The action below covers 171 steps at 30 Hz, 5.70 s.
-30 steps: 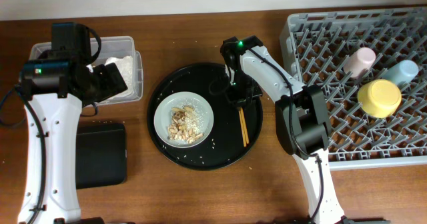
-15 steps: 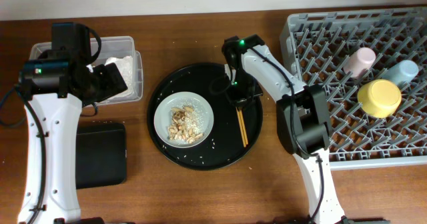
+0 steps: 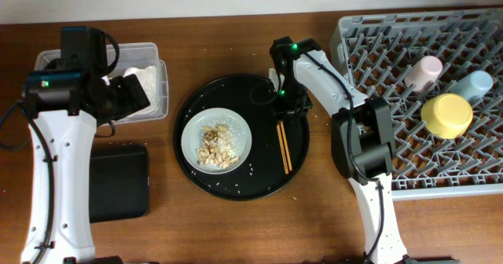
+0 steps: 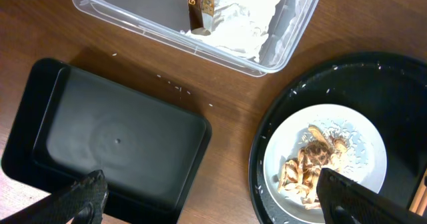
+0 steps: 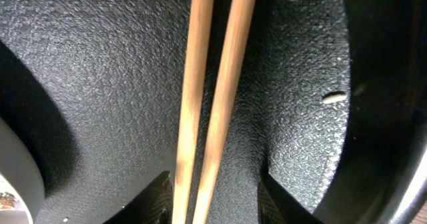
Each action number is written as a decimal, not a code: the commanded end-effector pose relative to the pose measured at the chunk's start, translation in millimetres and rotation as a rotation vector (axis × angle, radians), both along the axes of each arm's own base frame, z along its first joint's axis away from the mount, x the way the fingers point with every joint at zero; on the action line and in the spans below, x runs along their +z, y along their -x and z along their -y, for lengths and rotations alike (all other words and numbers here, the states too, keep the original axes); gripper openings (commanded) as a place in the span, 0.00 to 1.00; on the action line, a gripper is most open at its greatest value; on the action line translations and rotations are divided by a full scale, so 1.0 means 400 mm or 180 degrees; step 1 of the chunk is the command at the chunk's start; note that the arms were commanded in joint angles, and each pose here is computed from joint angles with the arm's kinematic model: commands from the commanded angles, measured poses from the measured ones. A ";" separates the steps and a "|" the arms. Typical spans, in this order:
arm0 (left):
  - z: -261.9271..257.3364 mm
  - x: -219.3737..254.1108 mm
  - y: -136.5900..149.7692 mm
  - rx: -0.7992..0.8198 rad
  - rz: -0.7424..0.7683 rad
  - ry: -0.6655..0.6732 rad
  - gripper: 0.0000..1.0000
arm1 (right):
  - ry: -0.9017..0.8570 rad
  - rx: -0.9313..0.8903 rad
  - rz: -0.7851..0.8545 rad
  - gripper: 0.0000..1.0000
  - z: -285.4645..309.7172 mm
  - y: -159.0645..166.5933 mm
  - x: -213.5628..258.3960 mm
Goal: Sort waste into correct bins and load items into the dishwasher rack
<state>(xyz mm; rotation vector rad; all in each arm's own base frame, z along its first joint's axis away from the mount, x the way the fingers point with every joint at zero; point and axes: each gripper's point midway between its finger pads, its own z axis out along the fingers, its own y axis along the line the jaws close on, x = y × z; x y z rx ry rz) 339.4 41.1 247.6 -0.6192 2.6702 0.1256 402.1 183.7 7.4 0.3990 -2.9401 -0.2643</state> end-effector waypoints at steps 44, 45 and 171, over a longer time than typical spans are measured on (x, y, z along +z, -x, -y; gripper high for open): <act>-0.005 0.001 0.002 -0.0028 -0.0009 -0.0049 0.99 | -0.1001 -0.0499 0.1004 0.88 0.373 -0.138 0.488; -0.005 0.001 0.002 -0.0028 -0.0009 -0.0049 0.99 | -0.0993 -0.0462 0.0995 0.88 0.323 -0.129 0.504; 0.313 0.031 0.057 -0.0669 -0.0225 0.2050 0.99 | 0.0194 -0.2576 0.0913 0.98 0.727 0.378 0.634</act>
